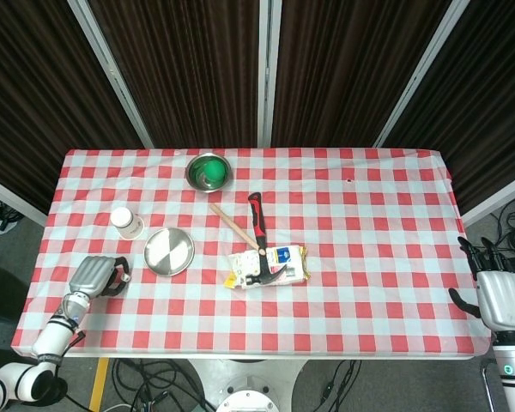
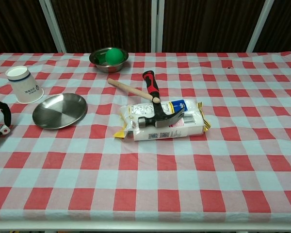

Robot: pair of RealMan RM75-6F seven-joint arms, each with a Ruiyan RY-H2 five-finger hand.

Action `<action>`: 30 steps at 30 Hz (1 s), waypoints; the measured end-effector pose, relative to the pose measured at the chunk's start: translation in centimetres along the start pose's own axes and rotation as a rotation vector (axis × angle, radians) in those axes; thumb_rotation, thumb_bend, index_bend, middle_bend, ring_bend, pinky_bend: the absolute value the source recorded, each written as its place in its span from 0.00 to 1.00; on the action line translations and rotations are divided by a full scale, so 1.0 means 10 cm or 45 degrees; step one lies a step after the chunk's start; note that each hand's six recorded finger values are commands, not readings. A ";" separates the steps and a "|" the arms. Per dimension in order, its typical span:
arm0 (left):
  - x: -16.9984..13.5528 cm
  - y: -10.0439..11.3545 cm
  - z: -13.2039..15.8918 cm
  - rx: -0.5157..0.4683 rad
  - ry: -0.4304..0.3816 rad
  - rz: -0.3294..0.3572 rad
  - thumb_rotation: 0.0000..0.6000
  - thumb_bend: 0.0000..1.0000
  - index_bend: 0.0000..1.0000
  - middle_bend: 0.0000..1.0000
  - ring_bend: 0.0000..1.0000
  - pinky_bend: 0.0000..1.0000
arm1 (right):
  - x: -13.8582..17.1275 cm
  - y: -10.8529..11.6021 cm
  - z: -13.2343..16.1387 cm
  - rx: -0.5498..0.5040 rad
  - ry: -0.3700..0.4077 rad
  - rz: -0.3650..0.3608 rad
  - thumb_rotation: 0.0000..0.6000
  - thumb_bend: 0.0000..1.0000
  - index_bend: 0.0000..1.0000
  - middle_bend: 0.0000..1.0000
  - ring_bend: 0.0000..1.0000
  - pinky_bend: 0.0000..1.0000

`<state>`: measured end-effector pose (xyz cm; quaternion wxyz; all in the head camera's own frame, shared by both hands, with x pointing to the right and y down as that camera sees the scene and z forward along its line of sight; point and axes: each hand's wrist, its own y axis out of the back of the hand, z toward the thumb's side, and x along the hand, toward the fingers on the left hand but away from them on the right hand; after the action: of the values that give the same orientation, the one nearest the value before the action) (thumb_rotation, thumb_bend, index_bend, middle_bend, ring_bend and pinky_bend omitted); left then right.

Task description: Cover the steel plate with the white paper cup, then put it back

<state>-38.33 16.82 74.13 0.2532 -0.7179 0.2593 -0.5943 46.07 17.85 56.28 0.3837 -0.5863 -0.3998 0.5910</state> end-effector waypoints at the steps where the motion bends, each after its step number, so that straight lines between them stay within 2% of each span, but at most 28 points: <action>1: 0.01 0.04 0.04 -0.004 -0.016 0.013 1.00 0.40 0.53 0.85 0.82 0.87 | 0.00 0.00 0.00 0.000 0.002 -0.001 1.00 0.14 0.07 0.22 0.03 0.20; 8: 0.27 0.28 0.45 0.029 -0.154 0.084 1.00 0.40 0.53 0.85 0.82 0.87 | -0.01 0.01 0.02 0.000 0.008 -0.002 1.00 0.14 0.07 0.22 0.03 0.20; 15: 0.56 0.24 0.80 0.101 -0.223 0.055 1.00 0.40 0.51 0.84 0.81 0.87 | 0.02 0.03 -0.06 -0.004 -0.020 -0.009 1.00 0.14 0.07 0.22 0.04 0.20; 17: 0.61 0.21 0.85 0.118 -0.224 0.046 1.00 0.39 0.49 0.83 0.81 0.87 | 0.03 0.03 -0.07 -0.005 -0.025 -0.008 1.00 0.14 0.07 0.22 0.04 0.20; 21: 0.63 0.21 0.87 0.147 -0.218 0.062 1.00 0.26 0.40 0.79 0.80 0.87 | 0.03 0.02 -0.07 -0.008 -0.027 -0.005 1.00 0.14 0.07 0.22 0.04 0.20; 25: 0.60 0.27 0.85 0.136 -0.198 0.125 1.00 0.20 0.33 0.73 0.76 0.87 | 0.02 0.02 -0.06 -0.010 -0.020 -0.003 1.00 0.14 0.07 0.22 0.04 0.20; 30: 0.49 0.43 0.75 0.091 -0.165 0.221 1.00 0.16 0.31 0.67 0.72 0.87 | 0.01 0.03 -0.05 -0.010 -0.008 -0.012 1.00 0.14 0.07 0.22 0.04 0.20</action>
<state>-30.51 10.78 73.56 0.3454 -0.7202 0.2823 -0.5314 46.55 17.84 55.94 0.3830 -0.5838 -0.4061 0.5896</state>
